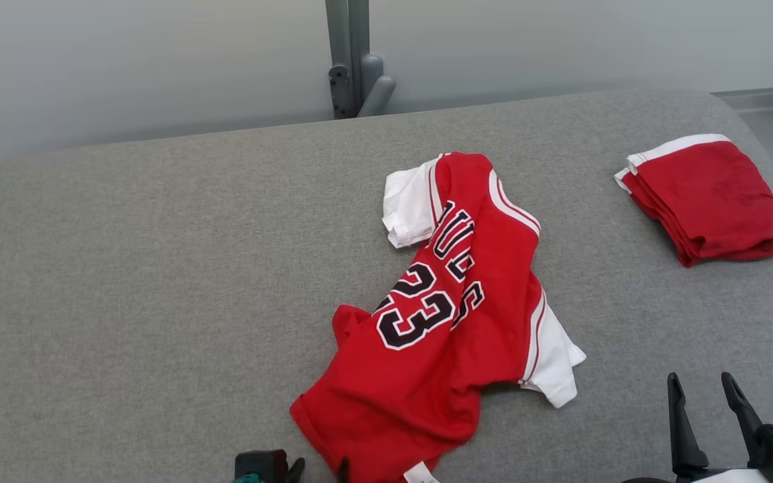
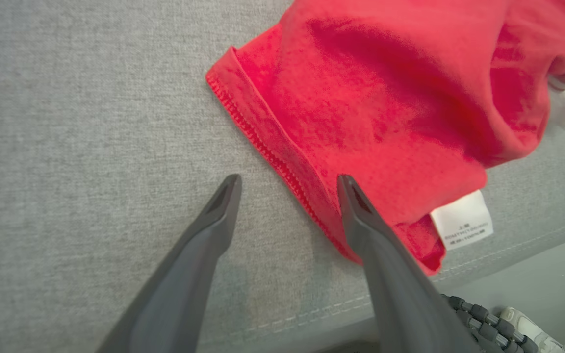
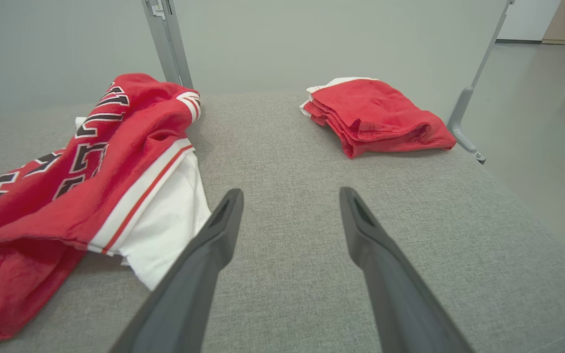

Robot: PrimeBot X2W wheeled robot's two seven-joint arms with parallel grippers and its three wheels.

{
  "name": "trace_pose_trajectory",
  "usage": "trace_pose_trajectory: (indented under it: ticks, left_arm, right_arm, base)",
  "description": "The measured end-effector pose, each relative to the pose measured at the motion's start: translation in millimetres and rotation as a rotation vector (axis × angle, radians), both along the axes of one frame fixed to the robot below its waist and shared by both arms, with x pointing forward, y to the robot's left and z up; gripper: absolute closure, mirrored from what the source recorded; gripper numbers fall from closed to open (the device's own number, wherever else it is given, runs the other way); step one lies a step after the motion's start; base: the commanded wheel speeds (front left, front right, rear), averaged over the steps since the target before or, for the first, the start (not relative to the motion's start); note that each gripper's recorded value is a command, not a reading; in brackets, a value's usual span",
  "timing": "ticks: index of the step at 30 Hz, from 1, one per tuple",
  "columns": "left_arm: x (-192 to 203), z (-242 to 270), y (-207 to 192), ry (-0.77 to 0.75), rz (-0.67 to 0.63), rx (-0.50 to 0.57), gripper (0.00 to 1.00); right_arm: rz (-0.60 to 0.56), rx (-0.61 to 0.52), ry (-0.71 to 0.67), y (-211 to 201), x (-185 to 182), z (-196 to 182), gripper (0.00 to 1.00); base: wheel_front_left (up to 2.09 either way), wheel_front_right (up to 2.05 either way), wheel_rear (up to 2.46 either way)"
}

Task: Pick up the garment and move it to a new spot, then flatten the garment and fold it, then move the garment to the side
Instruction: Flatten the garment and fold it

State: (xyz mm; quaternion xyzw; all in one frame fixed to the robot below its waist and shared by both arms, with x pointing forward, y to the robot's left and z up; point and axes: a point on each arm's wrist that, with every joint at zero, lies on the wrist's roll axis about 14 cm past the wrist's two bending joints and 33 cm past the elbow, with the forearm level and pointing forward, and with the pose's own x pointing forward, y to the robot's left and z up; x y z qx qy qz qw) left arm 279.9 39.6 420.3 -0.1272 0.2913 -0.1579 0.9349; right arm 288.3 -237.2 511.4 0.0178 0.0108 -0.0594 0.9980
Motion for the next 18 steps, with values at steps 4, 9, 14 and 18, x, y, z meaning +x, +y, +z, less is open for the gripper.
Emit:
trace_pose_trajectory:
  ticks: [4,9,14,18]
  left_arm:
    - [0,-5,-6,0.035,-0.017,-0.041,0.18]
    - [5,-6,-6,0.051,0.004,-0.073,0.51]
    - [8,-13,-7,0.086,-0.009,-0.047,0.74]
    - [16,-8,-13,0.098,-0.005,-0.125,1.00]
  right_arm:
    - [-0.025,0.005,0.010,-6,-5,-3,0.00]
    - [-0.044,0.005,0.017,-11,-9,-5,0.00]
    - [-0.050,0.004,0.014,-12,-9,-4,0.00]
    - [-0.054,-0.003,0.012,-14,-6,-2,0.00]
  base:
    - [0.00,0.00,0.00]
    - [0.00,0.00,0.00]
    - [0.00,0.00,0.00]
    - [0.00,0.00,0.00]
